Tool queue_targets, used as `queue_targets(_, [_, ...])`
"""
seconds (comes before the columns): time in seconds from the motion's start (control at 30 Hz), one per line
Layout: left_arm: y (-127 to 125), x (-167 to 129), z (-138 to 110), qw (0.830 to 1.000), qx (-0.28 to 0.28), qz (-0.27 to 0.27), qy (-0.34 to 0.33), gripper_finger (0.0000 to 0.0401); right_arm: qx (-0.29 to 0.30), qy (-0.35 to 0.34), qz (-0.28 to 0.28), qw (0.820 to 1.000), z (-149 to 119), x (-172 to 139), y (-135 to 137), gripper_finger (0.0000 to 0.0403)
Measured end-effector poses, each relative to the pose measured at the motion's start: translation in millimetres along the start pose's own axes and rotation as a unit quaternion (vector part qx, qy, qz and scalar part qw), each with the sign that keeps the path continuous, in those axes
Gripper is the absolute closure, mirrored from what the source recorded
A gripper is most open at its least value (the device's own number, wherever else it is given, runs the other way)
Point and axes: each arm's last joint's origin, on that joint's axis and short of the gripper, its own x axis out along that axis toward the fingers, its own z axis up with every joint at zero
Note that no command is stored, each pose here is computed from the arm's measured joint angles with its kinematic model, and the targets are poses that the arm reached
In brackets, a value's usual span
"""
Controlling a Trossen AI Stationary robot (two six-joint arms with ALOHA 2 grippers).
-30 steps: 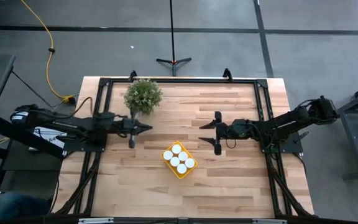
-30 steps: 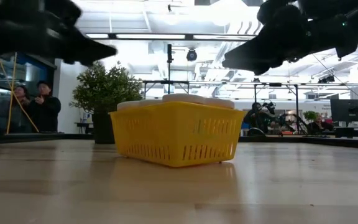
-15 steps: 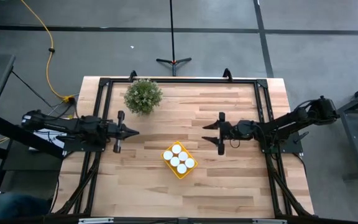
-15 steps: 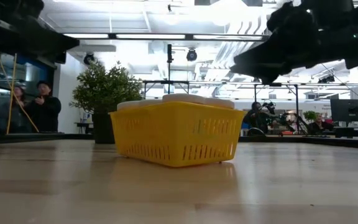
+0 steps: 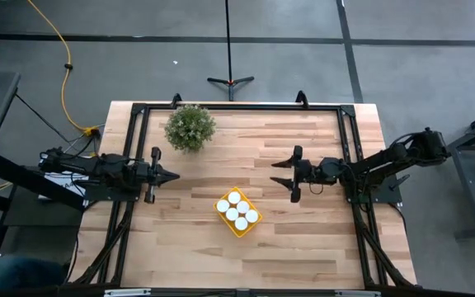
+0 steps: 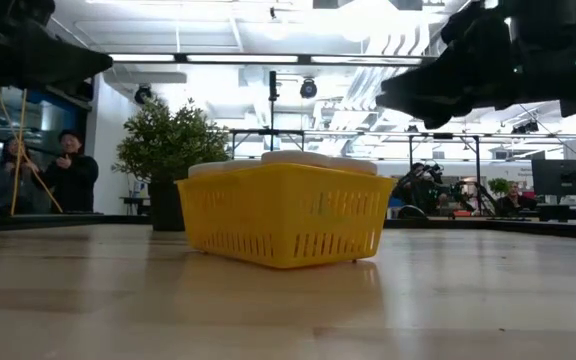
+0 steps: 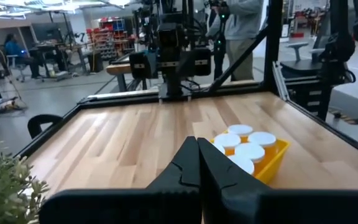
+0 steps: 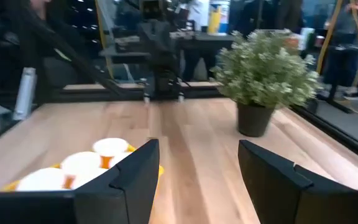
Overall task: Pick and place pill bottles into a basket
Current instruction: Return to Home Position
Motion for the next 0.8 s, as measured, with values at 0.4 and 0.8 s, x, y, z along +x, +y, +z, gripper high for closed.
queue_targets(0.4, [0.6, -0.2, -6.8, 0.999, -0.009, 0.018, 0.036, 0.0379, -0.026, -0.002, -0.053, 0.998, 10.9, -5.5, -25.3, 0.0389])
queue_targets(0.8, [0.9, -0.4, -9.6, 0.998, -0.019, 0.027, 0.050, 0.0379, -0.064, 0.009, -0.054, 0.996, 38.3, -58.9, -11.3, 0.0401])
